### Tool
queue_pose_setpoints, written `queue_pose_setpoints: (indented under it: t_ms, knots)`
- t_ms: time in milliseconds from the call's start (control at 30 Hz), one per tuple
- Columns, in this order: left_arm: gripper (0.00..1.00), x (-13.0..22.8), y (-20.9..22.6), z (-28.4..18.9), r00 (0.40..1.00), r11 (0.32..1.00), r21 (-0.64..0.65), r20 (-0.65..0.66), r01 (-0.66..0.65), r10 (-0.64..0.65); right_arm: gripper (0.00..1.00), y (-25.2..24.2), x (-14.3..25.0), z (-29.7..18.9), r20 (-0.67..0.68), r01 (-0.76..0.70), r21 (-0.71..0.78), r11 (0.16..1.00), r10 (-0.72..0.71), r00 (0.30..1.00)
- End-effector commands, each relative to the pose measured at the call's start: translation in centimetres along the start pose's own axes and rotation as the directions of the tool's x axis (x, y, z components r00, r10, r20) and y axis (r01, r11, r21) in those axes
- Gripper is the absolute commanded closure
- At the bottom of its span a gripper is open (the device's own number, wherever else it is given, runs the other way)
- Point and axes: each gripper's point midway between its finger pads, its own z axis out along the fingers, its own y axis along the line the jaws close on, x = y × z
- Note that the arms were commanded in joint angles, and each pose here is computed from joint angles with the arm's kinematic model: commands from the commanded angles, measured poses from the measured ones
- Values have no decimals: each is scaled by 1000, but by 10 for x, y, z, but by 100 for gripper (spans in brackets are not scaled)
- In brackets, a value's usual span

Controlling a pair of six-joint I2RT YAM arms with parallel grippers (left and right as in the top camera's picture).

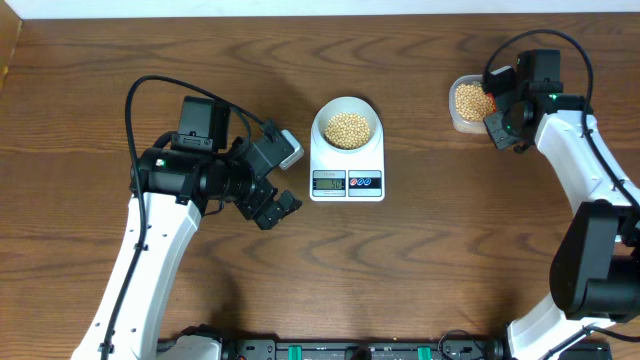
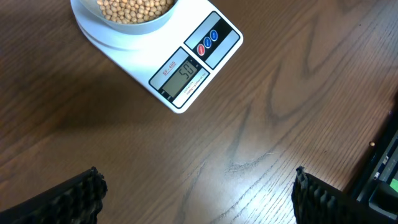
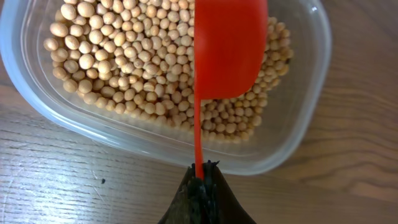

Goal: Scoop item into bowl and weigh 50g on scale

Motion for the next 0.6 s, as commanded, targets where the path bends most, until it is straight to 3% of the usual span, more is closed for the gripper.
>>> queue_pose_setpoints:
  t_ms: [0, 267, 567]
  knots:
    - [2, -3, 1, -7, 1000, 1000, -22, 10, -20, 20, 99, -15, -10, -27, 37, 11, 95, 995, -15, 999]
    - [2, -3, 1, -7, 1000, 1000, -22, 10, -20, 20, 99, -33, -21, -70, 120, -19, 176, 984, -2, 993]
    - [2, -3, 1, -7, 1000, 1000, -22, 10, -20, 20, 99, 16, -25, -74, 171, -133, -148, 980, 158, 972]
